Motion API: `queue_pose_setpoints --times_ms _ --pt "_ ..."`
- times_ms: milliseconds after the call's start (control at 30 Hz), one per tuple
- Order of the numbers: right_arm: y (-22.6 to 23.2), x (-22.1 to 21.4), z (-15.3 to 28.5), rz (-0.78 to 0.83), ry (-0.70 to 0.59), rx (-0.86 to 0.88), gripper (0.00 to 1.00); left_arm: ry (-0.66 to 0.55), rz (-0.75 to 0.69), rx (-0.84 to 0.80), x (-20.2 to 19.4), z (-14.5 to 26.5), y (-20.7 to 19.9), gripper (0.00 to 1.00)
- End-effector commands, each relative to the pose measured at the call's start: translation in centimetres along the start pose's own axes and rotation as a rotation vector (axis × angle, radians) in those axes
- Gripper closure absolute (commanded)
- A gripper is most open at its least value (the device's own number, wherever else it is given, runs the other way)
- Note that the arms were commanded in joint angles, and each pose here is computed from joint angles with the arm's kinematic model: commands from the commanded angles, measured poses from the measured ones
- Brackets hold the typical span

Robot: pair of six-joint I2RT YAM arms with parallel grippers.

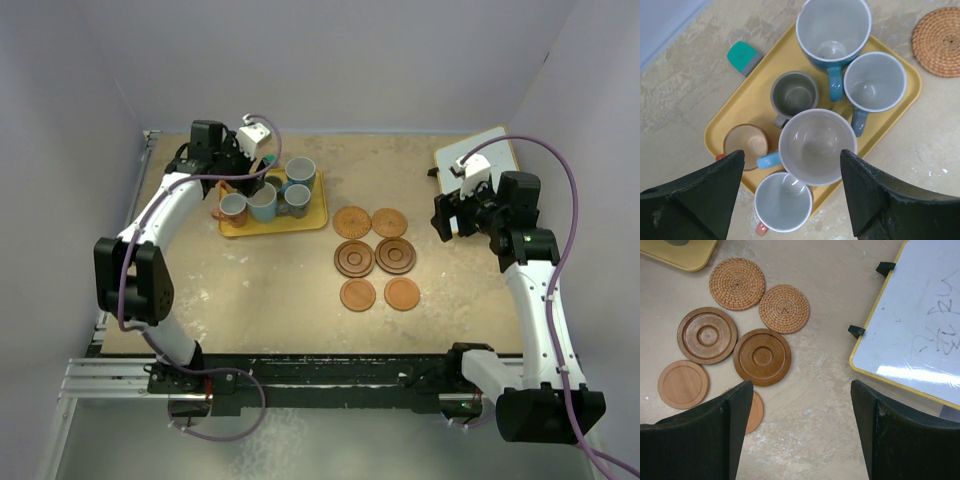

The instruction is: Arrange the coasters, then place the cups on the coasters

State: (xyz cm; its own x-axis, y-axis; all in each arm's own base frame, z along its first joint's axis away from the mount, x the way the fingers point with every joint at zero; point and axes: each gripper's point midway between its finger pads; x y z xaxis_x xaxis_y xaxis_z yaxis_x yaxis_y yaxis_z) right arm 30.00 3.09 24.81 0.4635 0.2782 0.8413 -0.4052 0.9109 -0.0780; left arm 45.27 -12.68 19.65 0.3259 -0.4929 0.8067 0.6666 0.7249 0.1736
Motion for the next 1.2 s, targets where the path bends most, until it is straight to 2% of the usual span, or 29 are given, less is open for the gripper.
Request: queue_pose_setpoints --times_ms 0,200,500,1167 --pt "0.0 0.7 0.1 0.023 -0.028 0.010 0.19 0.040 -0.048 -0.068 -0.1 -0.7 0.9 0.28" --pt "0.1 0.7 0.2 0.024 -0.031 0.009 0.19 0.157 -0.085 -0.124 -2.1 -3.0 1.7 0.34" --pt "0.0 0.5 0.0 0.018 -0.020 0.012 0.19 0.248 -0.109 -0.217 -4.1 -5.1 1.6 0.46" --pt "-0.2 -0.2 -0.8 0.005 0.019 0.016 0.19 0.284 -0.155 -0.368 -4.9 -7.0 0.8 0.73"
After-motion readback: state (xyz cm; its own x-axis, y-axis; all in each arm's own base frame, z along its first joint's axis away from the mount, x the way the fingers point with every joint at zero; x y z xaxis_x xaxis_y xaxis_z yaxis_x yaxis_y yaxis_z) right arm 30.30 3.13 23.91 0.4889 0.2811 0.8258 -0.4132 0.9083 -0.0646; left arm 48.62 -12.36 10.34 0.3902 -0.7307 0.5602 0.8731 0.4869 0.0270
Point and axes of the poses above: each gripper's point midway between its finger pads, its own z axis back along the fingers, its own y axis along the line the jaws close on, x = y × z, and after that the axes turned 2 degrees about -z, right-handed
